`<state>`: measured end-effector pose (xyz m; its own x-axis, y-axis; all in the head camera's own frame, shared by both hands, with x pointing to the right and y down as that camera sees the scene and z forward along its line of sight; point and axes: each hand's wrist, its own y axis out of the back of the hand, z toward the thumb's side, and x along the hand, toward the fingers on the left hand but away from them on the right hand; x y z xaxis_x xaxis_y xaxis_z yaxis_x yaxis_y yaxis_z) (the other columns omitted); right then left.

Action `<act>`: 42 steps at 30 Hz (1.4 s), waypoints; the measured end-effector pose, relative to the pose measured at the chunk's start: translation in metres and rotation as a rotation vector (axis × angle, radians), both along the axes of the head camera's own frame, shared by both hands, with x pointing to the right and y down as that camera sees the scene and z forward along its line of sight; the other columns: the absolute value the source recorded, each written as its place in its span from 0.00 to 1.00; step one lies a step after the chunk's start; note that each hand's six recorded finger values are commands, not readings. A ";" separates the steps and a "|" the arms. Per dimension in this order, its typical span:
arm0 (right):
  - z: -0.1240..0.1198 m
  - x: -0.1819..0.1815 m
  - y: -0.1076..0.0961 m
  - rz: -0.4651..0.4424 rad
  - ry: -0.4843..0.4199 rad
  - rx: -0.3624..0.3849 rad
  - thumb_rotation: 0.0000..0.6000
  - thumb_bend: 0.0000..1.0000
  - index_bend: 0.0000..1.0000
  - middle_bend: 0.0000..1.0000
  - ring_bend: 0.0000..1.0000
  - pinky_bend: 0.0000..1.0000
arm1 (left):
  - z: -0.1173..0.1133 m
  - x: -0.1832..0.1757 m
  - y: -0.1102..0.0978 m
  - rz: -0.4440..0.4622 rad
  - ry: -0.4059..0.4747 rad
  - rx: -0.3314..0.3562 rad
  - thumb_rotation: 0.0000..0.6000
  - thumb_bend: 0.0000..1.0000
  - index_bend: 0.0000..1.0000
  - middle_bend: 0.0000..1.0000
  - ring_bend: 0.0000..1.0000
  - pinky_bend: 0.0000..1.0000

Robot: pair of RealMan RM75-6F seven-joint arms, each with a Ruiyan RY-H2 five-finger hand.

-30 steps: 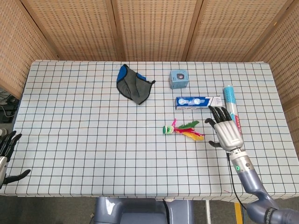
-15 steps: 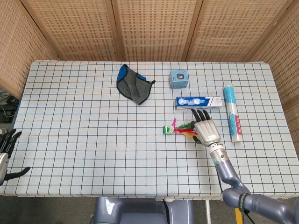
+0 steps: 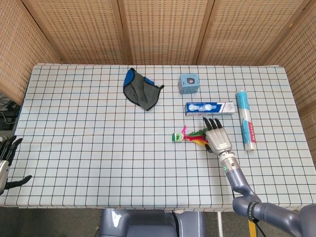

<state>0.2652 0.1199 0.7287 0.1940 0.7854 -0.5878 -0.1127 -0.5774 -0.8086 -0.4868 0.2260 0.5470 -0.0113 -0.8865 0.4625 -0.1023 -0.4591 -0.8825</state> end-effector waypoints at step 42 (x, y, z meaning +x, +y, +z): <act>-0.091 -0.040 -0.048 -0.233 0.041 0.326 1.00 0.71 0.82 0.16 0.00 0.03 | -0.004 0.000 0.002 0.004 0.016 0.003 1.00 0.00 0.00 0.00 0.00 0.00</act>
<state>0.2251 0.0717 0.6382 0.3703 0.8698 -0.3261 -0.2462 -0.2466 -0.9373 -0.4863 0.2277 0.5433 -0.0006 -0.8880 0.4599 -0.1149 -0.4568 -0.8821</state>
